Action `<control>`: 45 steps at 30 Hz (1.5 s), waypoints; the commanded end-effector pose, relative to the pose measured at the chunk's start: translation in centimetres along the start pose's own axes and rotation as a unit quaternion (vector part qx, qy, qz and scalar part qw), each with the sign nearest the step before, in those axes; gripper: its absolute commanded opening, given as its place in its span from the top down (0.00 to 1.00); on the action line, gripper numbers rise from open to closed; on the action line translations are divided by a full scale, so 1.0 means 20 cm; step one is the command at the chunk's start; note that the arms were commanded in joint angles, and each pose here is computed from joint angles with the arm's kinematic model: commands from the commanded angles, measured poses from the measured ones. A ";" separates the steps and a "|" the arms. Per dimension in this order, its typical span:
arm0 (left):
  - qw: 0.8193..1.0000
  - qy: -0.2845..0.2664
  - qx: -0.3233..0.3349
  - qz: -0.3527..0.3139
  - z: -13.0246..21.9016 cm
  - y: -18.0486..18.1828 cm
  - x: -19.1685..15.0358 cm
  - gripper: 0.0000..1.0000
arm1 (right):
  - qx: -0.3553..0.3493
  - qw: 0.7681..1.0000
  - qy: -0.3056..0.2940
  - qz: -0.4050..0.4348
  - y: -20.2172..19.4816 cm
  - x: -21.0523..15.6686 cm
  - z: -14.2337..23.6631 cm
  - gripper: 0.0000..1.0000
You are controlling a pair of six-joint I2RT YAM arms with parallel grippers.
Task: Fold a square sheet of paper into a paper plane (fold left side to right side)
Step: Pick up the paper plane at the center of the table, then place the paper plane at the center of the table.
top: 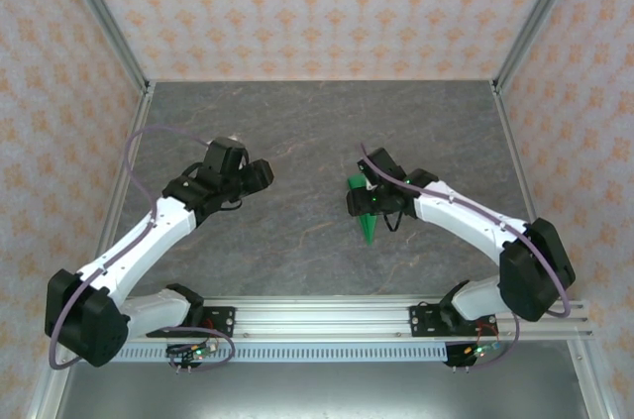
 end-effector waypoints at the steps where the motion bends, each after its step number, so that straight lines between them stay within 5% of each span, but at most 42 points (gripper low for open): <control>1: 1.000 -0.006 0.025 -0.014 0.01 0.08 -0.03 0.35 | 0.017 0.999 0.023 -0.018 -0.01 -0.04 -0.05 0.34; 8: 1.000 -0.026 0.009 -0.006 0.06 0.11 -0.03 0.27 | 0.018 0.998 0.052 -0.039 -0.07 -0.10 -0.16 0.36; 29: 0.999 -0.033 0.012 -0.017 0.11 0.11 -0.01 0.25 | 0.025 0.993 0.092 -0.064 -0.07 -0.14 -0.37 0.72; 35: 0.999 -0.029 -0.011 -0.030 0.15 0.07 -0.01 0.14 | -0.016 0.994 0.076 -0.074 -0.12 0.03 -0.33 0.91; 38: 0.998 -0.030 -0.031 -0.034 0.17 0.04 -0.01 0.01 | -0.036 0.993 0.073 -0.089 -0.19 0.18 -0.31 0.93; 45: 0.998 -0.032 -0.044 -0.044 0.21 0.04 -0.02 0.00 | -0.095 0.989 0.090 -0.067 -0.28 0.50 -0.38 0.93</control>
Point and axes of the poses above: each hand's point on the last joint's axis, 136 mm out from that joint toward the fingers, its own z axis back along the fingers, its own y axis along the line the jaws close on, x = y × z, the point moved 3 cm from there along z, back along the fingers, and after that the axes turned 13 degrees about z, right-handed, at the moved point
